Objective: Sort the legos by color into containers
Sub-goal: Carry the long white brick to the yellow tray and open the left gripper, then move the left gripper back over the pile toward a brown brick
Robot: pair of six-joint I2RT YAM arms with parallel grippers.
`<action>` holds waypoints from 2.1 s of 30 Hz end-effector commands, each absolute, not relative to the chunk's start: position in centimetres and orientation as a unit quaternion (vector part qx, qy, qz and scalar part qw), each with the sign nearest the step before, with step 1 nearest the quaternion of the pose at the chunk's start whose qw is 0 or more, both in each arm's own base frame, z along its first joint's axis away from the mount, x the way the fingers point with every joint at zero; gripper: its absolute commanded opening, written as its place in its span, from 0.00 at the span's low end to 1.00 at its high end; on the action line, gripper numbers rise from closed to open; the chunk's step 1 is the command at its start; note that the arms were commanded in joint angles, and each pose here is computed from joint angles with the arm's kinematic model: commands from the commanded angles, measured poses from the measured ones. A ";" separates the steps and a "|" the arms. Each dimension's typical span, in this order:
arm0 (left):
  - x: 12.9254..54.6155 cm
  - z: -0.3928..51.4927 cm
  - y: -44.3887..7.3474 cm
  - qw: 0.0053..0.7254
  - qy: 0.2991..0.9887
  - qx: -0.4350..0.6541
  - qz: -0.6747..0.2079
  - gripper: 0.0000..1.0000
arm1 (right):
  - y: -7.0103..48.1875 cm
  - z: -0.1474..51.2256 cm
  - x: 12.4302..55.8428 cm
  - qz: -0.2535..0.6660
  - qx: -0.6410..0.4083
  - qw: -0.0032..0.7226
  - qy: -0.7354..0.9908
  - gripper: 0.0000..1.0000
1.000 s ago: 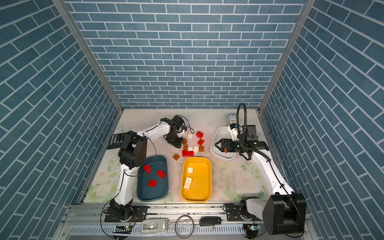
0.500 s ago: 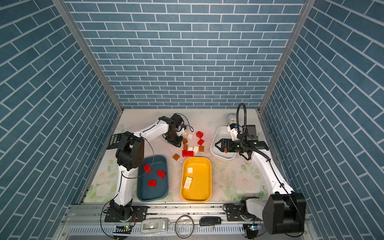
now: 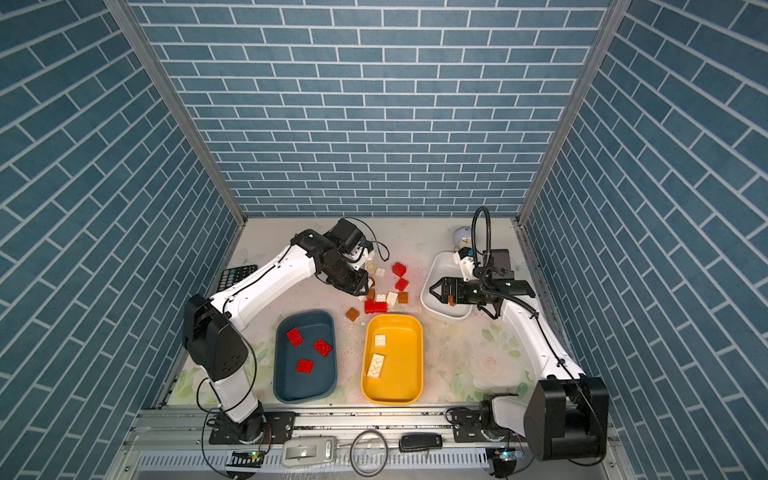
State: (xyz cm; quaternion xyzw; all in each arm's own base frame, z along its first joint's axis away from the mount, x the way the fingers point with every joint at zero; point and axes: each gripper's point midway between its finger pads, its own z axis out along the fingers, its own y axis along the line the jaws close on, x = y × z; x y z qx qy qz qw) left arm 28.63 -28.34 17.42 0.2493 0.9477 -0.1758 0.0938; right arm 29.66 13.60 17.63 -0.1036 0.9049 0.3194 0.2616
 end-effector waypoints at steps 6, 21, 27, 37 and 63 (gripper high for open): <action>20.6 14.2 -33.9 0.053 0.956 0.201 -0.207 0.25 | 13.7 18.0 30.0 0.311 -0.128 0.271 0.902 0.98; 21.0 9.4 -35.0 0.098 0.979 0.126 -0.124 0.46 | 13.6 17.7 29.5 0.310 -0.126 0.270 0.903 0.98; 22.5 10.9 -33.1 0.106 0.981 0.116 -0.111 0.60 | 13.7 17.9 29.5 0.312 -0.127 0.271 0.902 0.98; 30.7 13.0 -28.3 0.142 0.984 0.044 -0.104 0.67 | 13.9 17.9 29.7 0.319 -0.122 0.274 0.899 0.98; 45.8 5.3 -22.5 0.192 0.962 -0.192 -0.015 0.62 | 14.6 18.2 30.2 0.342 -0.121 0.264 0.894 0.98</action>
